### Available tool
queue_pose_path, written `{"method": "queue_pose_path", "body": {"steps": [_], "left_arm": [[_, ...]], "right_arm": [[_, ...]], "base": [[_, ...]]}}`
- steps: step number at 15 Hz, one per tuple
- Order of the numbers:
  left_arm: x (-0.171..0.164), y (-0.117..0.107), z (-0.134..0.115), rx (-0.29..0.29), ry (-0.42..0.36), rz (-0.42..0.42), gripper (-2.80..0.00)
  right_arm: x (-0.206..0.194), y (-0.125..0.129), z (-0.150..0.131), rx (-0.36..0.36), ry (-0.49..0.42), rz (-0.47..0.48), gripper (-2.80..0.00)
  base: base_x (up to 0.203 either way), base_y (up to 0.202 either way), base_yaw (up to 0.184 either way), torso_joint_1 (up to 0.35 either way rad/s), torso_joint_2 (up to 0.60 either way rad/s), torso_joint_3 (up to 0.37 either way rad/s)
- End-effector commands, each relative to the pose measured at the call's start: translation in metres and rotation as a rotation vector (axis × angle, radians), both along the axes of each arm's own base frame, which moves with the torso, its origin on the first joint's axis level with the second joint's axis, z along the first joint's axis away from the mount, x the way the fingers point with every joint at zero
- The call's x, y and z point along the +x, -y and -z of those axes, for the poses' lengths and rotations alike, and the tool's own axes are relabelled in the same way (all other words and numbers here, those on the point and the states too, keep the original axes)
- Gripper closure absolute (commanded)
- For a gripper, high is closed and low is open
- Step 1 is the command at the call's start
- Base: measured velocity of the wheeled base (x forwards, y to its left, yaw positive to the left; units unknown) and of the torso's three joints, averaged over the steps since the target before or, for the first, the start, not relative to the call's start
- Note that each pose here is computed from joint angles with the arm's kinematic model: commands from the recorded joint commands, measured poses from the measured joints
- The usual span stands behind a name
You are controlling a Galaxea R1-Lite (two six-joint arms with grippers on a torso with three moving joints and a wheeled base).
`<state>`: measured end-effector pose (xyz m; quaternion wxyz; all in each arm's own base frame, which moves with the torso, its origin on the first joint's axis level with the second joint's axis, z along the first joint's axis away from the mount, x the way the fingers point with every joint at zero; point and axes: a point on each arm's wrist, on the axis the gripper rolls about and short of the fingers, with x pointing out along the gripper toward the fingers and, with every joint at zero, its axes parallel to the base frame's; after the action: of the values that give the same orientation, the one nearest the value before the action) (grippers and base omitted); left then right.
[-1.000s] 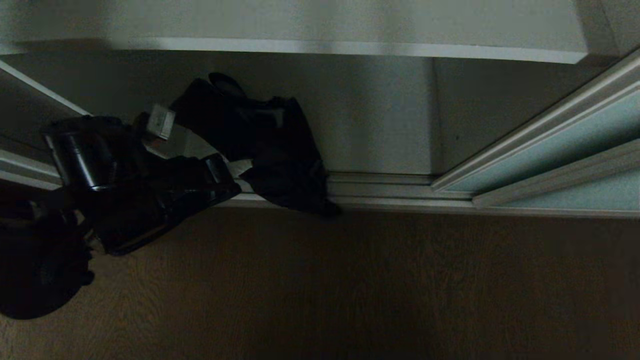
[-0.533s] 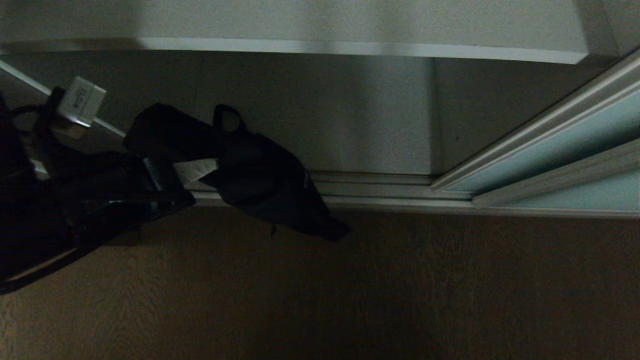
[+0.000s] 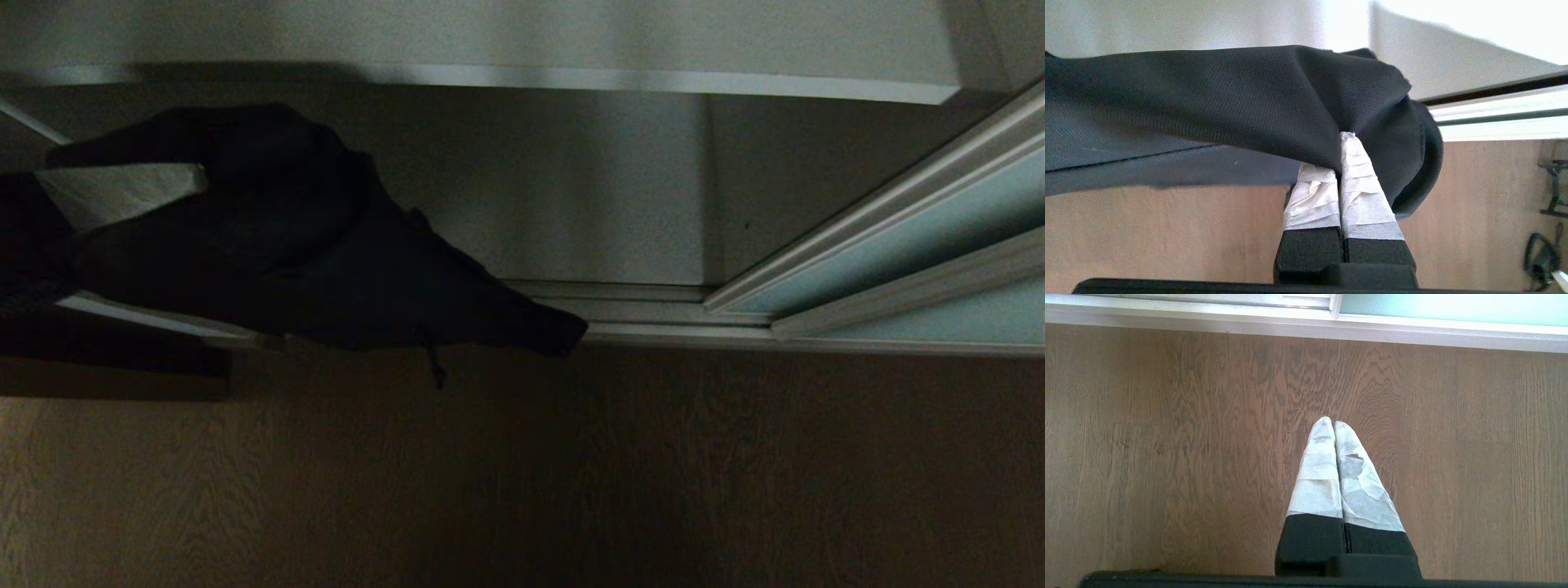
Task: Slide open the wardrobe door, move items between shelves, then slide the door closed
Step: Place the bag on the higher shelf
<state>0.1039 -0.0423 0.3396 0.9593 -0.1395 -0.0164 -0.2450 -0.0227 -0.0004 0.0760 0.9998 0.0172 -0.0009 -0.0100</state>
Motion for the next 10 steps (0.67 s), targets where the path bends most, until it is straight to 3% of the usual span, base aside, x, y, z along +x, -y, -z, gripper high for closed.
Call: {"method": "queue_pose_path", "body": {"steps": [1, 4, 8, 10], "left_arm": [[-0.021, -0.008, -0.018, -0.006, 0.086, -0.004, 0.0], [-0.03, -0.011, -0.028, 0.049, 0.164, -0.011, 0.0], [-0.046, -0.016, -0.057, 0.035, 0.239, 0.002, 0.0], [-0.062, -0.021, -0.073, 0.039, 0.25, 0.066, 0.0]], "right_arm": [[0.0, 0.0, 0.0, 0.0, 0.001, 0.0, 0.0], [0.0, 0.0, 0.0, -0.001, 0.0, 0.0, 0.0], [0.0, 0.0, 0.0, 0.0, 0.001, 0.0, 0.0], [0.0, 0.0, 0.0, 0.001, 0.0, 0.0, 0.0]], "base": [[0.0, 0.0, 0.0, 0.0, 0.0, 0.0], [0.0, 0.0, 0.0, 0.0, 0.0, 0.0], [0.0, 0.0, 0.0, 0.0, 0.0, 0.0], [0.0, 0.0, 0.0, 0.0, 0.0, 0.0]]}}
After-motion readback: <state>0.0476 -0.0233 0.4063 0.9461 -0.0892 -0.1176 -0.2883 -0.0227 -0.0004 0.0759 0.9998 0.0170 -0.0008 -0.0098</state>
